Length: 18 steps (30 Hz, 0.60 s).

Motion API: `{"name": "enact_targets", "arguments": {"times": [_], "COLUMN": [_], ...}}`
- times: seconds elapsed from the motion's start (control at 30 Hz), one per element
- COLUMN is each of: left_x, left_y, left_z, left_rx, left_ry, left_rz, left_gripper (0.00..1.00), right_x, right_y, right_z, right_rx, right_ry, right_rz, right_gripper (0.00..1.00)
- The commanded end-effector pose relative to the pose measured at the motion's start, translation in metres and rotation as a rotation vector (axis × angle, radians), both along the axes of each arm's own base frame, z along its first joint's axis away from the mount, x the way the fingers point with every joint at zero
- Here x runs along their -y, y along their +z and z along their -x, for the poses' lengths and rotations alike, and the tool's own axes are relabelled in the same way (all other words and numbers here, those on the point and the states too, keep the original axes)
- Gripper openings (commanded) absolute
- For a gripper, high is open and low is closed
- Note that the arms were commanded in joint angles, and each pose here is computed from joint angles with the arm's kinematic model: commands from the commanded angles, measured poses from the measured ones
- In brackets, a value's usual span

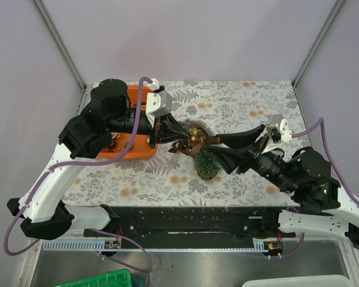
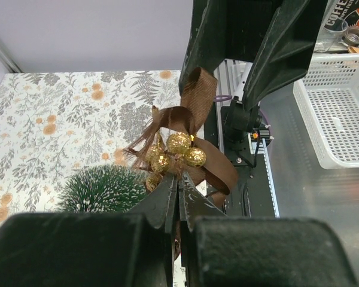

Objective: Decorate the small christmas tree

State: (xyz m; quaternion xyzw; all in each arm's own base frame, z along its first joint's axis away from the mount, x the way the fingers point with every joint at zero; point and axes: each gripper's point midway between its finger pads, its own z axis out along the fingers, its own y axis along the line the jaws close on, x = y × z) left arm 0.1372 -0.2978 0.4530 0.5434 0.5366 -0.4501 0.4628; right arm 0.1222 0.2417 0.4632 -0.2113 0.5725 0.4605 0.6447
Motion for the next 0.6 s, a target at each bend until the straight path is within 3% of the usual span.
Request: {"name": "enact_targets", "arguments": {"times": [0.0,0.33,0.57], "left_x": [0.001,0.013,0.018], "left_y": [0.023,0.011,0.01], "left_z": [0.001,-0.012,-0.037], "left_rx": [0.071,0.086,0.137], "left_ry": [0.0,0.026,0.121], "left_rz": [0.049,0.016,0.007], "left_gripper": [0.0,0.0,0.04], "right_x": [-0.007,-0.009,0.018], "right_y": [0.009,0.017,0.014], "right_z": [-0.007,-0.027,-0.038], "right_rx": [0.032,0.066,0.089], "right_ry": [-0.028,-0.135,-0.25], "right_rz": [-0.012,0.004,0.041], "right_gripper": [0.53,0.0,0.0]}}
